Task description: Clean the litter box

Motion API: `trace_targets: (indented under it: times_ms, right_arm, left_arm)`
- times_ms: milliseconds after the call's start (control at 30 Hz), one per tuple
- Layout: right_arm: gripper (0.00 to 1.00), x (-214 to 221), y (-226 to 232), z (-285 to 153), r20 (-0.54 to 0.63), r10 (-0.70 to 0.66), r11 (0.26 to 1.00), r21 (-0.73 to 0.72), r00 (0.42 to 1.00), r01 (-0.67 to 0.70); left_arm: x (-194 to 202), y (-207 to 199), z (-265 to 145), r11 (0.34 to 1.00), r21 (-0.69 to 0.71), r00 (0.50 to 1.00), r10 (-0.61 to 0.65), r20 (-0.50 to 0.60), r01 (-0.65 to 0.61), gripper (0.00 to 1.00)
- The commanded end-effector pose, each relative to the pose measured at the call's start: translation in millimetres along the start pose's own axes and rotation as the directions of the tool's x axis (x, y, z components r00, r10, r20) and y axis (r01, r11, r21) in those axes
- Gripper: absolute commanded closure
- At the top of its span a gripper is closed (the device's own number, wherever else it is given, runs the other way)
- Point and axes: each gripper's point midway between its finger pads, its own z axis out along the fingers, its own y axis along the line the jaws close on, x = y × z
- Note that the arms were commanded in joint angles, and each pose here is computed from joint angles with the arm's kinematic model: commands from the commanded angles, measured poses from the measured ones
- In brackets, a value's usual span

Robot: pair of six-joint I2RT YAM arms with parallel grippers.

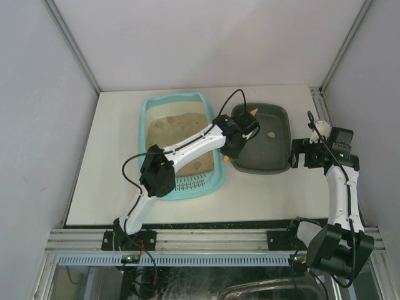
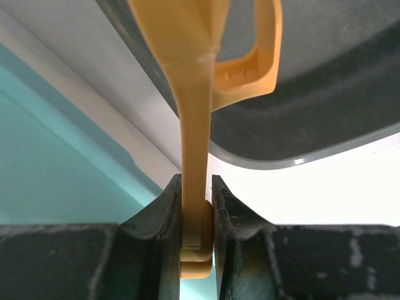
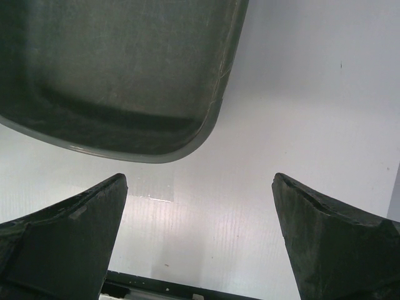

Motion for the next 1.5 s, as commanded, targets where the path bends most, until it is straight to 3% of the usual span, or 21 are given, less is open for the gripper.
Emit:
trace_targets:
  times_ms: [0, 500, 667, 800, 867, 967, 1100, 1233, 1367, 1467]
  right_arm:
    - [0.00, -16.9, -2.1, -5.9, 0.057, -0.034, 0.999, 0.035, 0.998, 0.033]
    - [0.00, -21.1, 8.8, -10.3, 0.080, -0.081, 0.997, 0.025, 0.993, 0.079]
    - [0.00, -21.9, 11.4, -10.3, 0.082, -0.092, 0.996, 0.023, 0.992, 0.090]
    - [0.00, -22.7, 13.4, -11.3, 0.088, -0.092, 0.996, 0.015, 0.992, 0.092]
    - [0.00, -22.2, 13.0, -11.3, 0.086, -0.091, 0.996, 0.016, 0.992, 0.090]
    - [0.00, -24.0, 14.1, -12.6, 0.096, -0.095, 0.995, 0.015, 0.991, 0.094]
    - [0.00, -24.6, 21.6, -15.4, 0.110, -0.103, 0.994, -0.015, 0.989, 0.105]
    - [0.00, -24.9, 36.9, -17.5, 0.122, -0.100, 0.989, -0.093, 0.987, 0.112]
    - [0.00, -30.0, 59.2, -19.3, 0.132, -0.095, 0.972, -0.201, 0.987, 0.121]
    - [0.00, -32.8, 100.7, -16.2, 0.140, -0.163, 0.912, -0.357, 0.977, 0.203]
  left_arm:
    - [-31.4, -1.0, -39.7, 0.995, -0.046, 0.987, 0.090, 0.132, -0.084, 1.00]
    - [-25.8, -2.4, -35.0, 0.972, -0.128, 0.970, 0.211, 0.116, -0.196, 1.00]
    - [-26.3, -6.2, -59.1, 0.981, -0.077, 0.971, 0.187, 0.145, -0.178, 1.00]
    - [-32.5, -14.7, -136.2, 0.991, 0.096, 0.968, 0.070, 0.242, -0.096, 1.00]
    - [-33.7, -0.2, -178.8, 0.990, 0.136, 0.952, -0.004, 0.307, -0.039, 1.00]
    - [-23.0, 34.5, -201.9, 0.978, 0.186, 0.943, -0.145, 0.300, 0.091, 1.00]
    - [3.9, 76.2, -191.2, 0.913, 0.275, 0.908, -0.363, 0.208, 0.302, 1.00]
    - [21.7, 99.8, -173.3, 0.747, 0.435, 0.799, -0.593, 0.096, 0.503, 1.00]
    - [37.2, 111.5, -153.1, 0.647, 0.468, 0.733, -0.680, -0.003, 0.602, 1.00]
    - [42.3, 114.1, -142.9, 0.621, 0.451, 0.713, -0.700, -0.051, 0.641, 1.00]
